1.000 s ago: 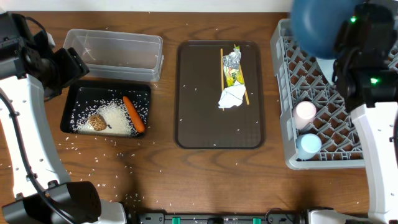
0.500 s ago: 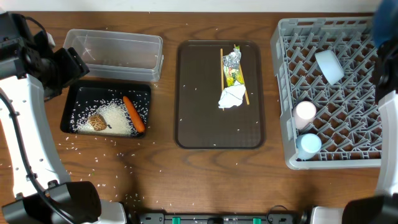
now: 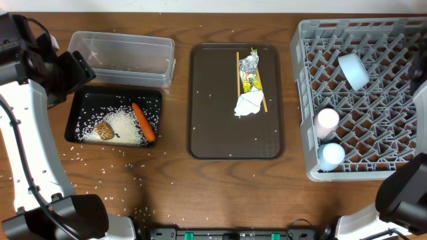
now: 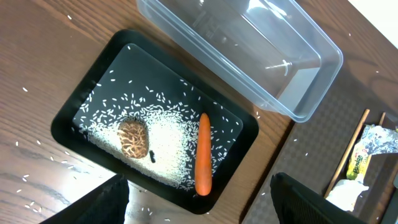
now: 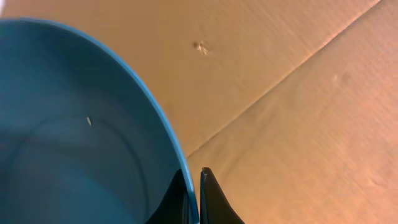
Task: Sort waste into correct bins and load items into the dishwasher rack
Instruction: 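Lower the teal bowl into the rack's right side with the right gripper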
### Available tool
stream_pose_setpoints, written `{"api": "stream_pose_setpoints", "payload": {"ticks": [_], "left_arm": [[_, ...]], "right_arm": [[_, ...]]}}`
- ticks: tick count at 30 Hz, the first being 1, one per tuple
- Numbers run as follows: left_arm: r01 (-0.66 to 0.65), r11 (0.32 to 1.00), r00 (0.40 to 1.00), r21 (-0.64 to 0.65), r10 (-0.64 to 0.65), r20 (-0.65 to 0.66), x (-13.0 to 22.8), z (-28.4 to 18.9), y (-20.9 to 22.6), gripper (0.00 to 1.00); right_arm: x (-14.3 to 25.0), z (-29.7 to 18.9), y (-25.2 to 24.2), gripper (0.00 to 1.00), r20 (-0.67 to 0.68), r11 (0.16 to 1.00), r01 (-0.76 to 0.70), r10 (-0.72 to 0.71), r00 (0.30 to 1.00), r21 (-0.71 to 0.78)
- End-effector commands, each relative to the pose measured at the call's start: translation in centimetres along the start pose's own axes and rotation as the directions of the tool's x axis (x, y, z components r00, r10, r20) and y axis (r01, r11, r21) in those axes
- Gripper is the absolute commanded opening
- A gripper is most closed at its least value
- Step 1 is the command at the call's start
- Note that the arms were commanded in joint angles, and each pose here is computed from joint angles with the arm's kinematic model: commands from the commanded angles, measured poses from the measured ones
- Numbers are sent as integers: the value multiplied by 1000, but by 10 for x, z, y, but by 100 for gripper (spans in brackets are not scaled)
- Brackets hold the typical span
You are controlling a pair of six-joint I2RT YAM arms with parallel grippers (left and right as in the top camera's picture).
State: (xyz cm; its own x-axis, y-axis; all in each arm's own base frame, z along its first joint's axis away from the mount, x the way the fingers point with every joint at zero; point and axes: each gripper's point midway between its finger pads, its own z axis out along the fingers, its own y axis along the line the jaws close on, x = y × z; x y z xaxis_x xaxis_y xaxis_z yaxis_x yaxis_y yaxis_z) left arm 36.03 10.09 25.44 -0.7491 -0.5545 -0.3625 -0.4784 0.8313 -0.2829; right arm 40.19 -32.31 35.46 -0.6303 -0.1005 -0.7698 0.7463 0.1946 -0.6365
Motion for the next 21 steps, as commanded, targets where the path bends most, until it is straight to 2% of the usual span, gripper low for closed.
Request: {"api": "stream_pose_setpoints", "payload": {"ticks": [1, 6, 12, 21], "left_arm": [[19, 1000, 1000, -8, -19, -15, 1, 5, 3, 74], [35, 999, 999, -6, -35, -8, 0, 5, 2, 74], [74, 997, 997, -1, -74, 8, -4, 5, 1, 74], [73, 997, 997, 1, -73, 13, -6, 5, 1, 74]], "right_arm": [[-1, 15, -28, 1, 6, 998, -23, 23, 1000, 52], [1, 40, -21, 2, 78, 998, 46, -41, 996, -53], [15, 61, -21, 2, 66, 996, 90, -89, 994, -14], [30, 83, 28, 1, 106, 965, 257, -250, 962, -57]]}}
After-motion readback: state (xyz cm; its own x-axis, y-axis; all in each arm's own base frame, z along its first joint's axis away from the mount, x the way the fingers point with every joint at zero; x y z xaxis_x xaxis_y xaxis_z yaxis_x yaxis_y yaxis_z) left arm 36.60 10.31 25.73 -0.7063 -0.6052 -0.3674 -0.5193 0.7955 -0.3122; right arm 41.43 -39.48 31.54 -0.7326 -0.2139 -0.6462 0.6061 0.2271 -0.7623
